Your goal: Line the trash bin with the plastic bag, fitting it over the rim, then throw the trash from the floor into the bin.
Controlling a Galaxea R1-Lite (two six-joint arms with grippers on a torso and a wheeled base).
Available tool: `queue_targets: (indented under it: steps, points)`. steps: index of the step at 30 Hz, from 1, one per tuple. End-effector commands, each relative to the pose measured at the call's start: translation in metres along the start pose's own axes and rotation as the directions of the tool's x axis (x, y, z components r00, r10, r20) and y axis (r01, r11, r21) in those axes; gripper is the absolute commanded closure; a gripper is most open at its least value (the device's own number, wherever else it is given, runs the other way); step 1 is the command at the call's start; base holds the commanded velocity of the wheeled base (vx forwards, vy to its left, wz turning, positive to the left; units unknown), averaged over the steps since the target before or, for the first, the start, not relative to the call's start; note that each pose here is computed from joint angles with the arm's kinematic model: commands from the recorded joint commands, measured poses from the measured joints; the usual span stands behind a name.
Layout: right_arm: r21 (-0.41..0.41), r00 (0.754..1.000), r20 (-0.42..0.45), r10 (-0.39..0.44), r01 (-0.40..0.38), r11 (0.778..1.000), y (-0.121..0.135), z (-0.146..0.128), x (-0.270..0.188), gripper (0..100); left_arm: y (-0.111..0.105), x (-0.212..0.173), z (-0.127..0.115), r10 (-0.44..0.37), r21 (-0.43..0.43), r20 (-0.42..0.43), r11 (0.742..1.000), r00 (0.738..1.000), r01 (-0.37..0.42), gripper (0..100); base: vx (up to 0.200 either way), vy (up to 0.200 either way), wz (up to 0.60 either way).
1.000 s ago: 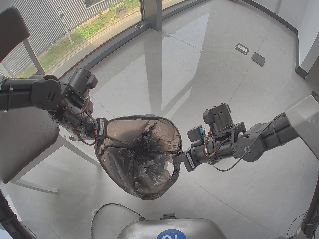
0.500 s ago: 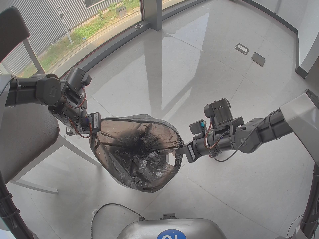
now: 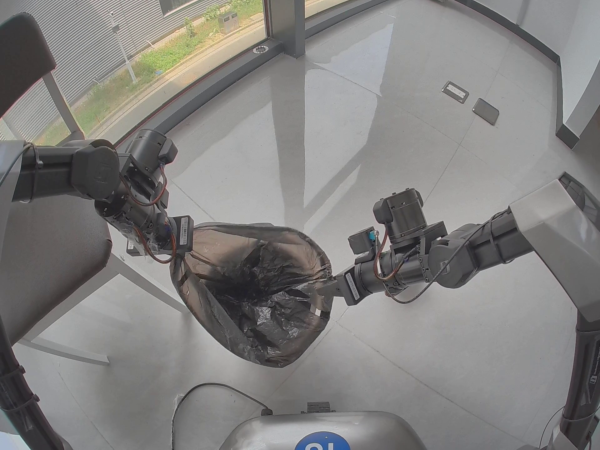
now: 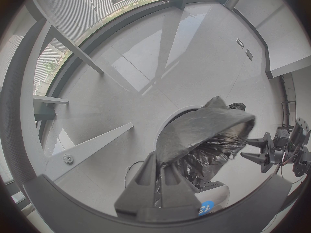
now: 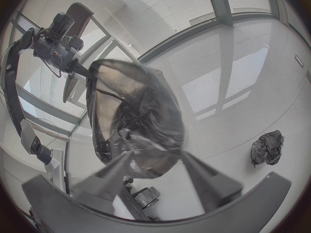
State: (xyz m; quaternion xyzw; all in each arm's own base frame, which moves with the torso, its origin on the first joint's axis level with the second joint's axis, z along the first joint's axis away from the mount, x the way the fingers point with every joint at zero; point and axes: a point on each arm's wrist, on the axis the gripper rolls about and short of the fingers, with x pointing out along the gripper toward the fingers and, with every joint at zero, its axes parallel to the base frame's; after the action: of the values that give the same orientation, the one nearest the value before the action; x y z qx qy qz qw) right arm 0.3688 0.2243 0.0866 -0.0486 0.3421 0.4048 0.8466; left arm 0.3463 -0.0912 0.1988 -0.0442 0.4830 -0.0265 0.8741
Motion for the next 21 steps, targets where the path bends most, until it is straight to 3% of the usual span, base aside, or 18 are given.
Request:
queue_targets:
  steps: [1,21]
  points:
    - [-0.002,1.0,0.004,-0.002,0.002,1.0,-0.001,0.001,0.002,0,-0.003,-0.002,-0.001,0.001,0.006,0.005,1.0,1.0,-0.001,100,0.0,0.0,0.0]
    - [-0.067,0.999,0.049,0.012,-0.008,0.998,0.015,0.015,-0.022,0,0.01,0.007,-0.004,0.096,0.007,-0.012,0.995,0.995,-0.096,100,0.0,0.0,0.0]
